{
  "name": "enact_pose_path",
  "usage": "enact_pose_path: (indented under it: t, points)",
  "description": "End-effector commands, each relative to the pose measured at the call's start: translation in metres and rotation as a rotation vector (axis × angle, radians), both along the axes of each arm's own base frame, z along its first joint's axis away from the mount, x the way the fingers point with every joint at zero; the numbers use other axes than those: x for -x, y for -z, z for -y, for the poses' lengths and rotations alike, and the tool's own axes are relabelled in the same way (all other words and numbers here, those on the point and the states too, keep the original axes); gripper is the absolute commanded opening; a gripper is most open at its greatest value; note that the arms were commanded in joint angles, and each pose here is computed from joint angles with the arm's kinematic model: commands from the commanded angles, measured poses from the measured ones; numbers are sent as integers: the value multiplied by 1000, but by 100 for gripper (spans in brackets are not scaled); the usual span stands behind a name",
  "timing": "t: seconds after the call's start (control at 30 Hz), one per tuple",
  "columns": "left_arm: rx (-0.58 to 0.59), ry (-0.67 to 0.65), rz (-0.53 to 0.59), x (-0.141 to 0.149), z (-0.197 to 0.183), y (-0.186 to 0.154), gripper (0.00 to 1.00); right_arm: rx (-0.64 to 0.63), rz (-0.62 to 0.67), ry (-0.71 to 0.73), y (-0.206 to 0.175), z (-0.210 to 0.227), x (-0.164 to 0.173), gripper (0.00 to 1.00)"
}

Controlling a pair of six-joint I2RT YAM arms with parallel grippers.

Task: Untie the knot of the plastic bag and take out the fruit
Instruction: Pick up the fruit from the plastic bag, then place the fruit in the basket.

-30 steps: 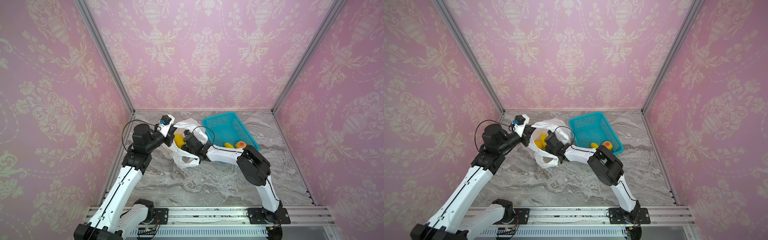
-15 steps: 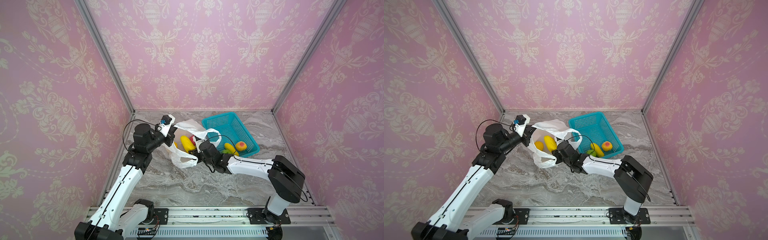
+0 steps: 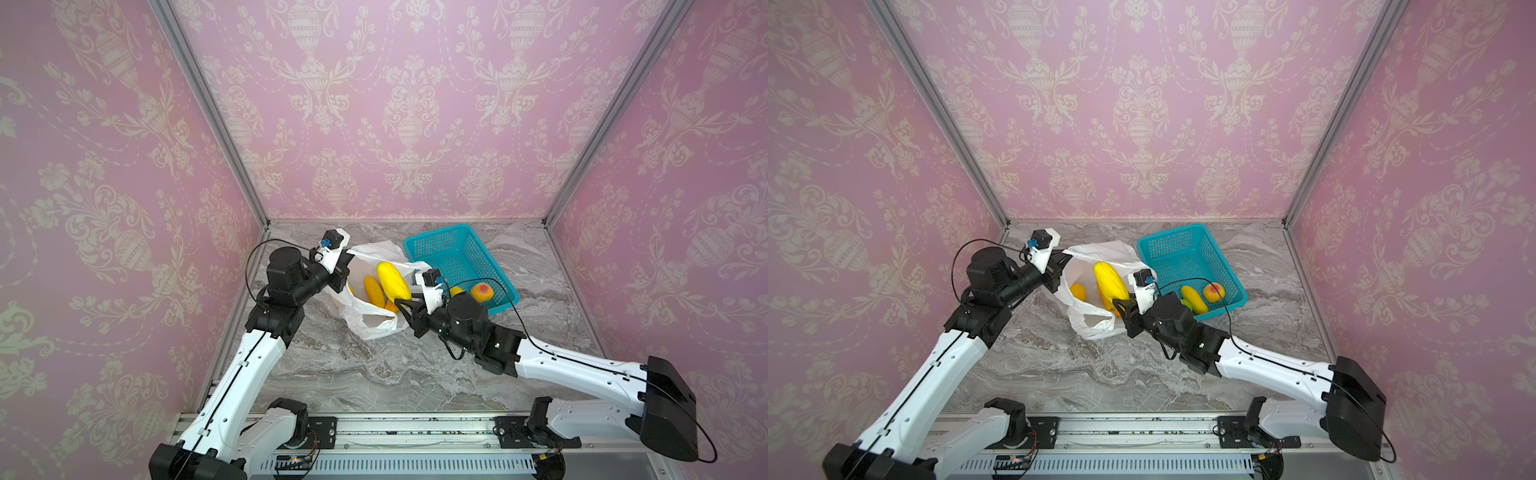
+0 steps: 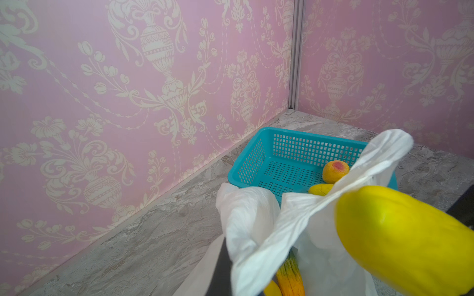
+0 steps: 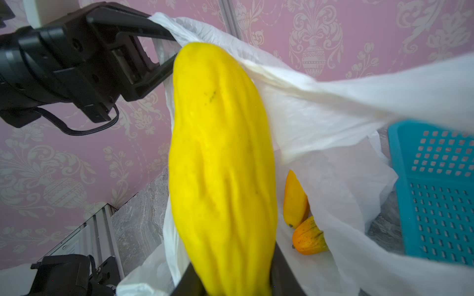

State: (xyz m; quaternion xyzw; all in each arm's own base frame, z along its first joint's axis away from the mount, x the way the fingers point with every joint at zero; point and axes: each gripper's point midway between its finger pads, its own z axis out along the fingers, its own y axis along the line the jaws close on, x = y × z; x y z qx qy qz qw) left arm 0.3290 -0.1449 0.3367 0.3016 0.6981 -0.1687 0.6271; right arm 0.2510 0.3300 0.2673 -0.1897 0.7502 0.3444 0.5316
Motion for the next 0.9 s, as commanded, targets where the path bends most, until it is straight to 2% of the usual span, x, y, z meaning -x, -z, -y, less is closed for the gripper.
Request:
enact_pose_path:
  t: [0.0,0.23,0.43,0.63,0.87]
  points:
    - [-5,-26,-2,-3,-5,-3,0,5,37,17,-9,15,6,25]
    - [-3,-24,-5,-3,-4,-2,0,9,103,242,-26,88,5,25]
    - [-7,-29,-6,-3,-5,-2,0,-14,118,453,-24,154,-2,24]
    - [-8,-30,-6,-3,-5,-2,0,43,48,679,-5,209,-17,26]
    - [-12,-35,-5,-3,-6,-2,0,170,-117,737,34,216,-51,27]
